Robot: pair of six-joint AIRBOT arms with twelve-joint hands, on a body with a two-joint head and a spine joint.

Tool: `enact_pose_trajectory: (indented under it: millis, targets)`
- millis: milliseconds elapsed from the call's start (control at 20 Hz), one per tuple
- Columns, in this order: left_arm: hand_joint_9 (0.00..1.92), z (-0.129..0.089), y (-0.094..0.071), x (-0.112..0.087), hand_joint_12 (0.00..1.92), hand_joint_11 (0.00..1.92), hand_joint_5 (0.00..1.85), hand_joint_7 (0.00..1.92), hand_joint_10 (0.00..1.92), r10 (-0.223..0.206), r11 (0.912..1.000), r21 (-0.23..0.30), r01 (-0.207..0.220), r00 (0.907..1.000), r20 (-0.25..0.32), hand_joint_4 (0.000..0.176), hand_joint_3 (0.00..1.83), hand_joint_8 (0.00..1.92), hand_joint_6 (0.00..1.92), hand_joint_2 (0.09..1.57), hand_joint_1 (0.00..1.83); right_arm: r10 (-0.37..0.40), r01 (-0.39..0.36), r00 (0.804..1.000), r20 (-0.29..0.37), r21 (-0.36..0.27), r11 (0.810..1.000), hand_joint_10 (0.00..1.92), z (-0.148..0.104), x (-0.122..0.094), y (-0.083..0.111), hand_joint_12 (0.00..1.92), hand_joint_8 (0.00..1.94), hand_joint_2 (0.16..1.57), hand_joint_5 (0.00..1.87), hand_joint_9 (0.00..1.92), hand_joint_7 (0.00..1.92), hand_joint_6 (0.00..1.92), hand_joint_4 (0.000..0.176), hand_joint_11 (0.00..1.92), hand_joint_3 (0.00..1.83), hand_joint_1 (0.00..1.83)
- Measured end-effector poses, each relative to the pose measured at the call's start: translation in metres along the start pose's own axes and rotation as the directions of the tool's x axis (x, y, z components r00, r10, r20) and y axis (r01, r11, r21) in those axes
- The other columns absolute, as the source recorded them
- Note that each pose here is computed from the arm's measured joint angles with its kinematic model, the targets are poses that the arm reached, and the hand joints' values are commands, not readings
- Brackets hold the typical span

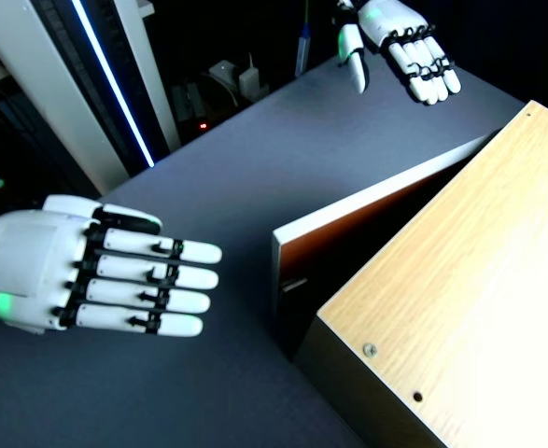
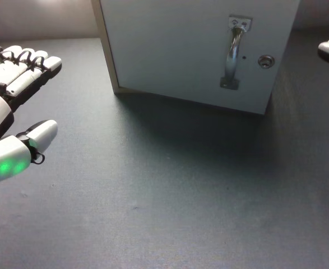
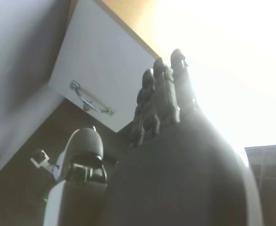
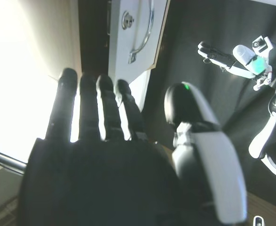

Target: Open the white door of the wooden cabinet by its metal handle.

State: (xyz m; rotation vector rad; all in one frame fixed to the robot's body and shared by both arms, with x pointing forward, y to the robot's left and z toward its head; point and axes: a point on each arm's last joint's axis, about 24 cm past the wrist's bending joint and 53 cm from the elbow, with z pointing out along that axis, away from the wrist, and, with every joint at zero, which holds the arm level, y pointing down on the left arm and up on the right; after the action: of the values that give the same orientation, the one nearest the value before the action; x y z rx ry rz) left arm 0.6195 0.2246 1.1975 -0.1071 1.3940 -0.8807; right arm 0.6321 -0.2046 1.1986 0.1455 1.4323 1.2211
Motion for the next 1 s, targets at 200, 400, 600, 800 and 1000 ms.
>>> enact_pose_trajectory:
  millis: [200, 400, 600, 800, 1000]
  targets:
    - [0.00, 0.000, 0.000, 0.001, 0.00, 0.00, 0.05, 0.00, 0.00, -0.005, 1.0000, -0.003, 0.005, 1.0000, -0.002, 0.000, 0.04, 0.00, 0.00, 1.52, 0.00, -0.006, 0.006, 1.000, -0.004, 0.002, 1.000, 0.00, 0.000, 0.000, -0.001, 0.02, 0.00, 1.46, 0.12, 0.03, 0.07, 0.00, 0.000, 0.03, 0.02, 0.00]
    - [0.00, 0.000, -0.001, 0.001, 0.00, 0.00, 0.05, 0.00, 0.00, -0.008, 1.0000, -0.002, 0.008, 1.0000, -0.003, 0.000, 0.01, 0.00, 0.00, 1.47, 0.00, -0.021, 0.021, 1.000, -0.008, 0.015, 1.000, 0.00, 0.001, -0.003, -0.007, 0.00, 0.00, 1.47, 0.08, 0.00, 0.04, 0.00, 0.000, 0.00, 0.02, 0.00]
    - [0.00, 0.000, -0.001, 0.002, 0.00, 0.00, 0.07, 0.00, 0.00, -0.008, 1.0000, -0.001, 0.008, 1.0000, -0.004, 0.000, 0.01, 0.00, 0.01, 1.48, 0.00, -0.029, 0.029, 1.000, -0.001, 0.025, 0.999, 0.00, 0.010, -0.007, -0.013, 0.00, 0.00, 1.46, 0.02, 0.00, 0.00, 0.00, 0.000, 0.00, 0.01, 0.00]
    - [0.00, 0.000, -0.001, 0.002, 0.00, 0.00, 0.05, 0.00, 0.00, -0.009, 1.0000, -0.002, 0.009, 1.0000, -0.004, 0.000, 0.01, 0.00, 0.00, 1.49, 0.00, -0.032, 0.032, 0.999, 0.001, 0.039, 0.999, 0.00, 0.021, -0.009, -0.019, 0.00, 0.00, 1.41, 0.00, 0.00, 0.00, 0.00, 0.000, 0.00, 0.00, 0.00]
    - [0.00, 0.000, -0.001, 0.002, 0.00, 0.00, 0.05, 0.00, 0.00, -0.010, 0.9999, 0.001, 0.010, 0.9999, -0.007, 0.000, 0.02, 0.00, 0.00, 1.52, 0.00, -0.044, 0.045, 0.999, -0.014, 0.041, 0.998, 0.00, 0.029, -0.006, -0.021, 0.00, 0.00, 1.41, 0.00, 0.00, 0.00, 0.00, 0.000, 0.00, 0.00, 0.00]
